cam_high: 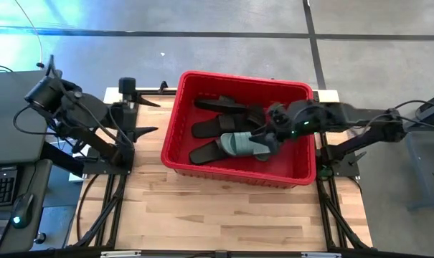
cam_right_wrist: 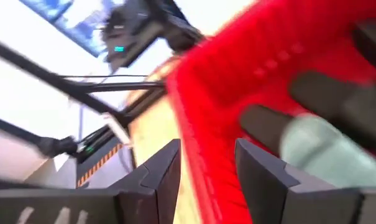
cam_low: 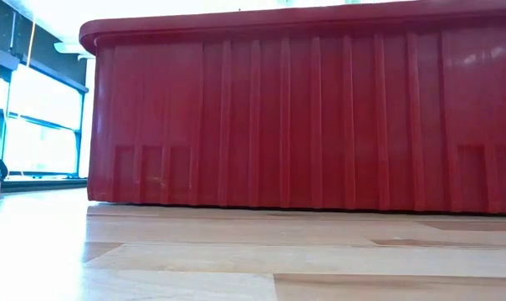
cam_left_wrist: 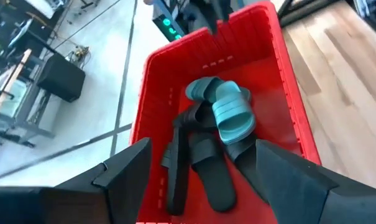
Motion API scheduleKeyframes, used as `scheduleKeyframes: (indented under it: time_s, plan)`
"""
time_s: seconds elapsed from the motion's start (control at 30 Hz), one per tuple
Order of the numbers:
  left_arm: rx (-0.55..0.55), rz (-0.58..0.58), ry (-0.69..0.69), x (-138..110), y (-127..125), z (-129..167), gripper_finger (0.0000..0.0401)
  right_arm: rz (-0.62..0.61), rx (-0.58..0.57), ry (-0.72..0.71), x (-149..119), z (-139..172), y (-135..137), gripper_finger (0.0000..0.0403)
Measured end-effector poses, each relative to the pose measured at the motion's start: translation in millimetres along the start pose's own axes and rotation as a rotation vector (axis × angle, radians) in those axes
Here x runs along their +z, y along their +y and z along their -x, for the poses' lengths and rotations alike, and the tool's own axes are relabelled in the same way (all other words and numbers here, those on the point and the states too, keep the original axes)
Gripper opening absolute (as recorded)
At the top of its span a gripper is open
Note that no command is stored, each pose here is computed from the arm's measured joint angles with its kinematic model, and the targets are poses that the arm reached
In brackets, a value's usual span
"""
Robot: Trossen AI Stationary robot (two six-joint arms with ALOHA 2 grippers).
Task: Pick and place slides into bin
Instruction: Return to Home Position
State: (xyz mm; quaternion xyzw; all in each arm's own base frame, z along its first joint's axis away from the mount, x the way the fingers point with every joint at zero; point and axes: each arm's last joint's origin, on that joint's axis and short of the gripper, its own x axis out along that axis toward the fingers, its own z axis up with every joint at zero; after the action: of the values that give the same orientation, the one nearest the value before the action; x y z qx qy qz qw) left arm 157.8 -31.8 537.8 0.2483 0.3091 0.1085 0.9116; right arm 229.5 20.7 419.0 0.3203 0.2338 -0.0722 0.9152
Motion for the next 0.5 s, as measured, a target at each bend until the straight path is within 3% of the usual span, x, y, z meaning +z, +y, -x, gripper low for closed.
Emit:
scheduleKeyframes:
  time_s: [0.13,0.27,0.37,0.5]
  plan:
    - [0.024,0.059,-0.022,-7,7,11,0.0271,0.11,0.108,-0.002,14,28,18,0.014]
    - [0.067,0.094,-0.046,-17,16,25,0.0271,0.3,0.101,0.003,17,53,28,0.014]
    - [0.075,0.128,-0.08,-27,24,40,0.0271,0.345,0.09,-0.018,19,67,30,0.014]
    - [0.078,0.187,-0.124,-51,34,62,0.0271,0.422,0.237,-0.1,19,95,29,0.0142]
